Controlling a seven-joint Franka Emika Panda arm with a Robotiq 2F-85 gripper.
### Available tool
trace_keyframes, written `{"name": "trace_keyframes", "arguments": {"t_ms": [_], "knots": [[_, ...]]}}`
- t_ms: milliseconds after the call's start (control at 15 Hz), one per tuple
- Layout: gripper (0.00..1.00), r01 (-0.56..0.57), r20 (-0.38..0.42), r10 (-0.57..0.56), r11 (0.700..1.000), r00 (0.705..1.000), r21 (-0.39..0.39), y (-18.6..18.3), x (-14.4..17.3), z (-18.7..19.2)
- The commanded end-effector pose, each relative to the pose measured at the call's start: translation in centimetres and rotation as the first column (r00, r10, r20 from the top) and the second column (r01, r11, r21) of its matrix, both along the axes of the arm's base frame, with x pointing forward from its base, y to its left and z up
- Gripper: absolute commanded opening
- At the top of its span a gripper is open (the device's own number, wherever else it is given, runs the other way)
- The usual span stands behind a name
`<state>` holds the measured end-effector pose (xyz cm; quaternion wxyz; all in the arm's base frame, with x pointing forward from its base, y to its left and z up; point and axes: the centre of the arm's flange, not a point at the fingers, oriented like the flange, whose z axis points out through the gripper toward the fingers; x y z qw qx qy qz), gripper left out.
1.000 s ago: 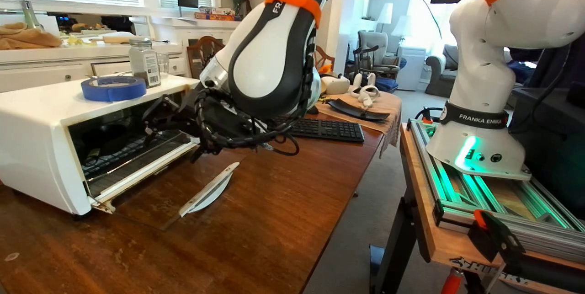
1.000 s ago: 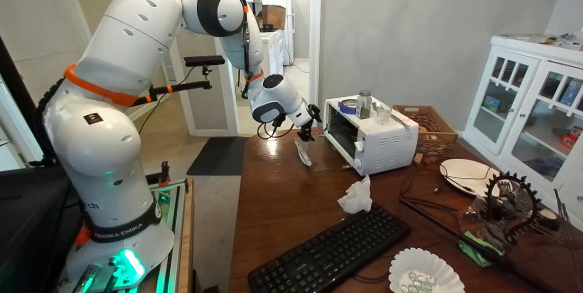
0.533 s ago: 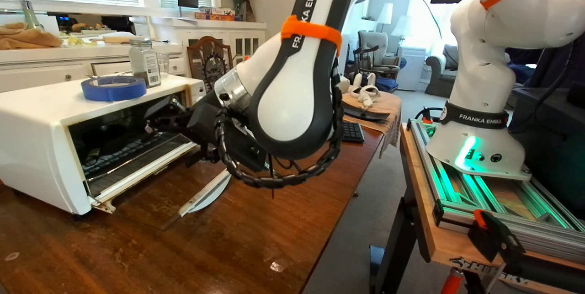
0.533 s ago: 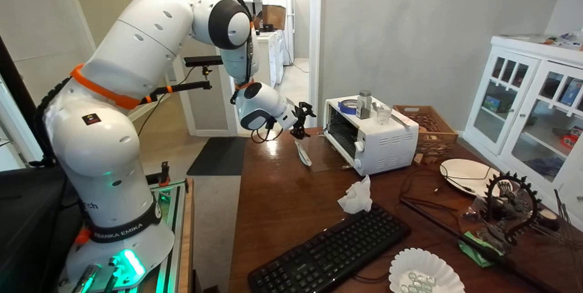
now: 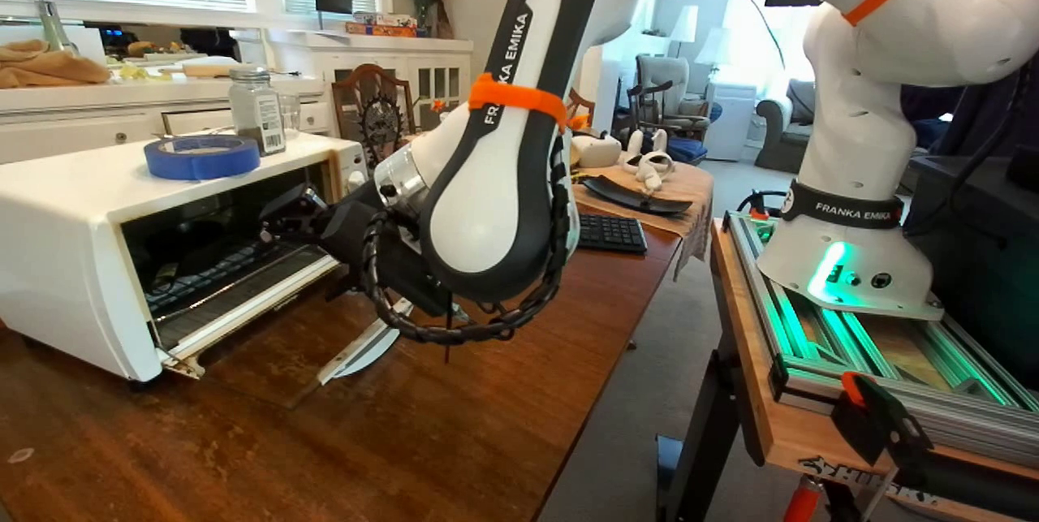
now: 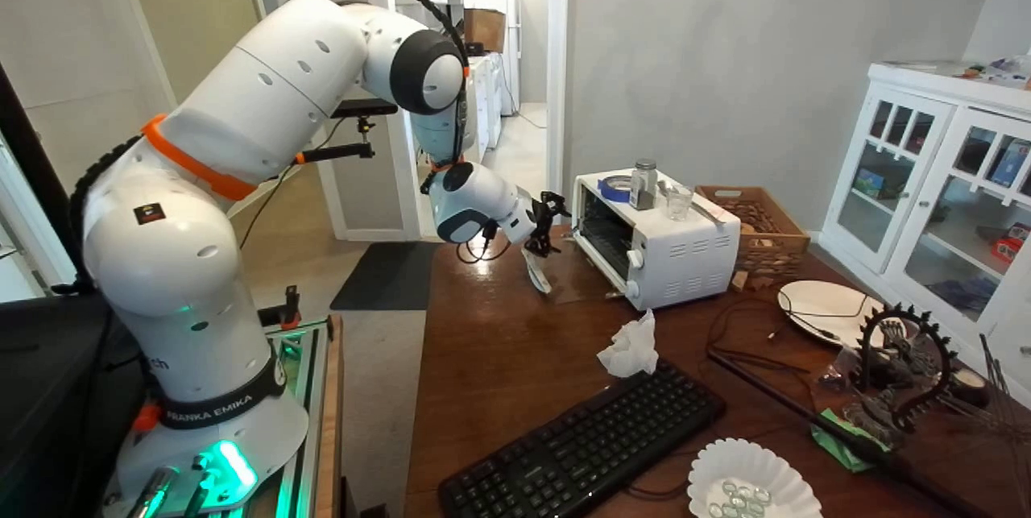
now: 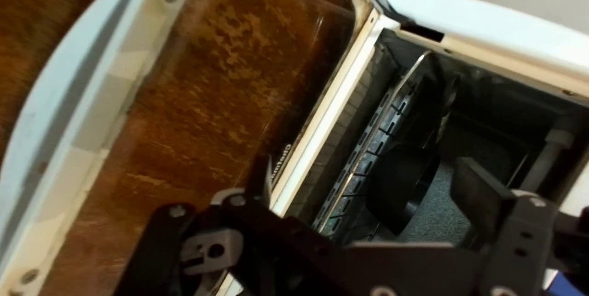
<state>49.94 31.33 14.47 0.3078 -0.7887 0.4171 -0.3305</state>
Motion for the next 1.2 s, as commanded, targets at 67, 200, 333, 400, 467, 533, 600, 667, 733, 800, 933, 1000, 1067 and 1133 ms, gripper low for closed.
{"name": "trace_keyframes", "arguments": {"t_ms": [67,200,333,400,467,533,600,667,733,800,933,1000,1067,1133], "knots": [[1.0,0.014,0.04,-0.016,0.998,0.999,0.056,2.8,2.9,-0.6],[1.0,0.031,0.001,-0.031,0.998,1.0,0.054,2.9,2.7,-0.7],[1.0,0.012,0.033,-0.014,0.999,0.999,0.051,1.8,2.2,0.3],[1.0,0.012,0.034,-0.014,0.999,0.999,0.051,1.8,2.2,0.4],[1.0,0.012,0.034,-0.014,0.999,0.999,0.052,1.8,2.2,0.4],[1.0,0.05,0.082,-0.055,0.997,0.995,0.064,1.8,2.0,0.1],[1.0,0.067,0.126,-0.075,0.996,0.989,0.067,1.8,2.0,0.0],[1.0,0.077,0.158,-0.087,0.994,0.984,0.073,1.8,1.9,0.1],[1.0,0.085,0.184,-0.098,0.993,0.978,0.078,1.8,1.7,-0.2],[1.0,0.091,0.2,-0.105,0.993,0.974,0.077,1.9,1.6,-0.3],[1.0,0.097,0.204,-0.111,0.992,0.973,0.077,2.1,1.2,-1.2],[1.0,0.101,0.215,-0.117,0.992,0.97,0.08,2.3,1.0,-1.7],[1.0,0.106,0.225,-0.123,0.991,0.967,0.084,2.3,0.9,-2.0],[1.0,0.111,0.234,-0.129,0.99,0.964,0.089,2.5,0.9,-2.3]]}}
